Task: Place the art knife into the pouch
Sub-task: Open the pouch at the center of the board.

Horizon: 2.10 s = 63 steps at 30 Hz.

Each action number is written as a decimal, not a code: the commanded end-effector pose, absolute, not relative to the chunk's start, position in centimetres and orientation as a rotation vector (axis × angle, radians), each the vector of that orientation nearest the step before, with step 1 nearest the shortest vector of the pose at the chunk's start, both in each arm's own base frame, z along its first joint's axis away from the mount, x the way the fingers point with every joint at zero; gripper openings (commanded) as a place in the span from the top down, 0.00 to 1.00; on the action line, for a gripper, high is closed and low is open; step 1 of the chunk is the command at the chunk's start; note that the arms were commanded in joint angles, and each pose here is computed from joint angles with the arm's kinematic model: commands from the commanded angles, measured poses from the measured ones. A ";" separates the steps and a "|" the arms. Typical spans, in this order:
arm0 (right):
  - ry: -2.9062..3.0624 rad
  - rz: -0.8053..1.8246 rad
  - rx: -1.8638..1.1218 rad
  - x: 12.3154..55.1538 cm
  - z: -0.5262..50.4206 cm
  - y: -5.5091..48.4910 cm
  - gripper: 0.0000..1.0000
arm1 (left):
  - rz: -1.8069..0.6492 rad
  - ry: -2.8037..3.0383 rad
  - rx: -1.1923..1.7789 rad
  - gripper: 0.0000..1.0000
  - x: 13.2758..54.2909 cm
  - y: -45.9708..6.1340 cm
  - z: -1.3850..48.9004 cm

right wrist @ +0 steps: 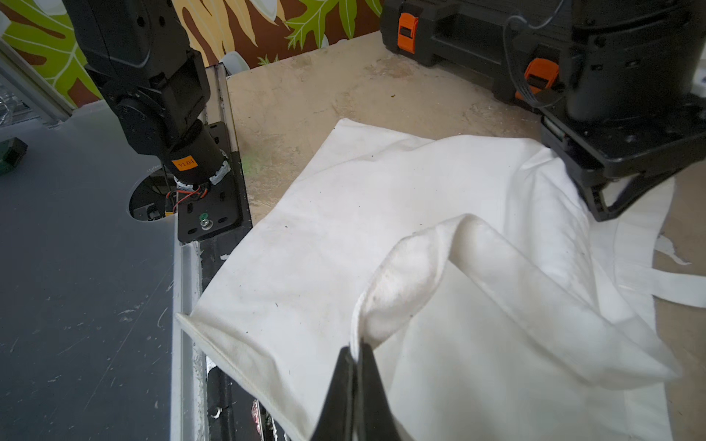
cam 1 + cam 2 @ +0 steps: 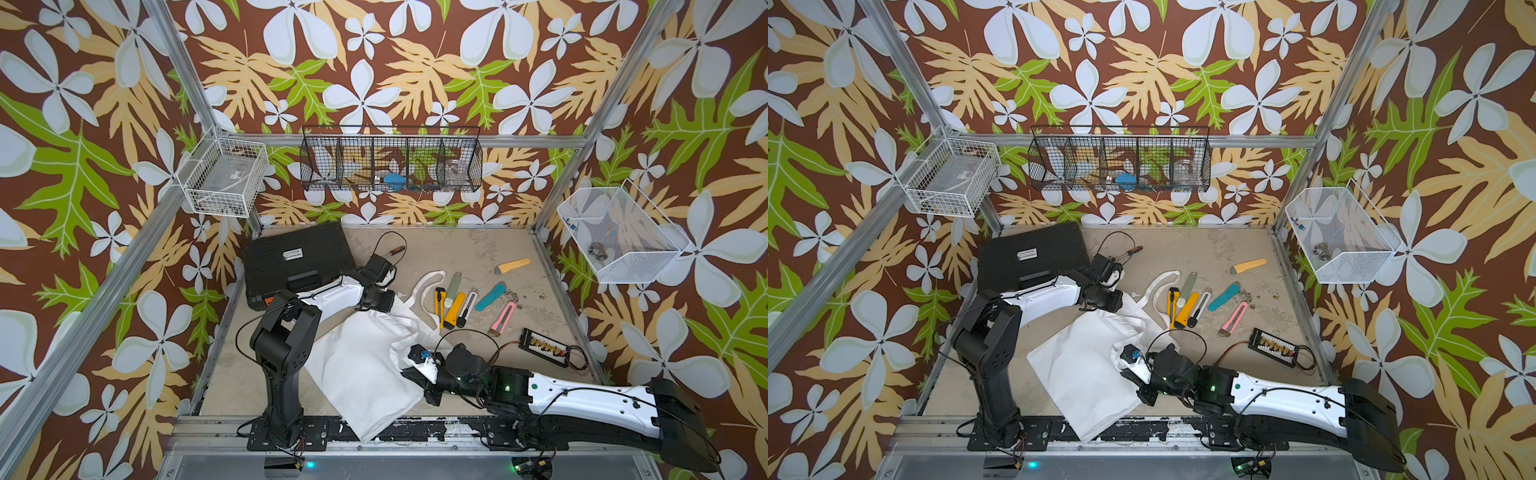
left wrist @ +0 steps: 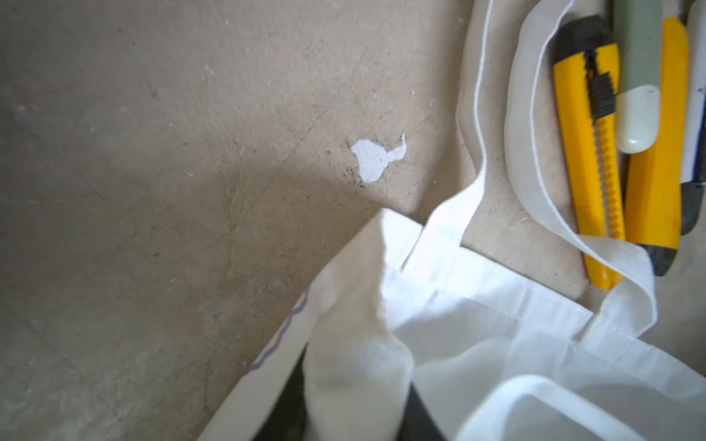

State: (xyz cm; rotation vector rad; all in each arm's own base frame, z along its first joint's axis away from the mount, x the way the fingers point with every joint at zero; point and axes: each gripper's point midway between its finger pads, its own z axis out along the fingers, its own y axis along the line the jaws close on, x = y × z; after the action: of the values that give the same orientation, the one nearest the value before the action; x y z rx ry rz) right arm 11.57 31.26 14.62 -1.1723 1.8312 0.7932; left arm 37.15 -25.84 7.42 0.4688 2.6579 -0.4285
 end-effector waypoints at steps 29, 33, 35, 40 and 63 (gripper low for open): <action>1.785 0.619 -0.091 25.1 28.2 19.0 0.03 | -1.254 1.567 0.236 1.00 33.9 -25.8 32.6; 1.896 0.647 -0.167 25.8 25.2 21.2 0.04 | -1.233 1.550 0.232 1.00 32.9 -24.9 33.8; 1.921 0.663 -0.201 25.4 24.3 21.6 0.04 | -1.220 1.549 0.232 1.00 32.7 -24.7 34.1; 2.019 0.691 -0.251 24.3 20.9 22.2 0.04 | -1.202 1.556 0.212 1.00 32.5 -24.2 34.2; 1.898 0.883 -0.202 25.0 20.1 24.1 0.71 | -1.254 1.484 0.149 1.00 30.4 -22.1 37.1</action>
State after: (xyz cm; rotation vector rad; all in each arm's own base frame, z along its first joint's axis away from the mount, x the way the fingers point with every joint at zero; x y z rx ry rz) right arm 23.96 23.14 17.43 -0.1997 1.9923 0.8526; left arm 31.25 -22.30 35.53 0.1321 1.5411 -1.2141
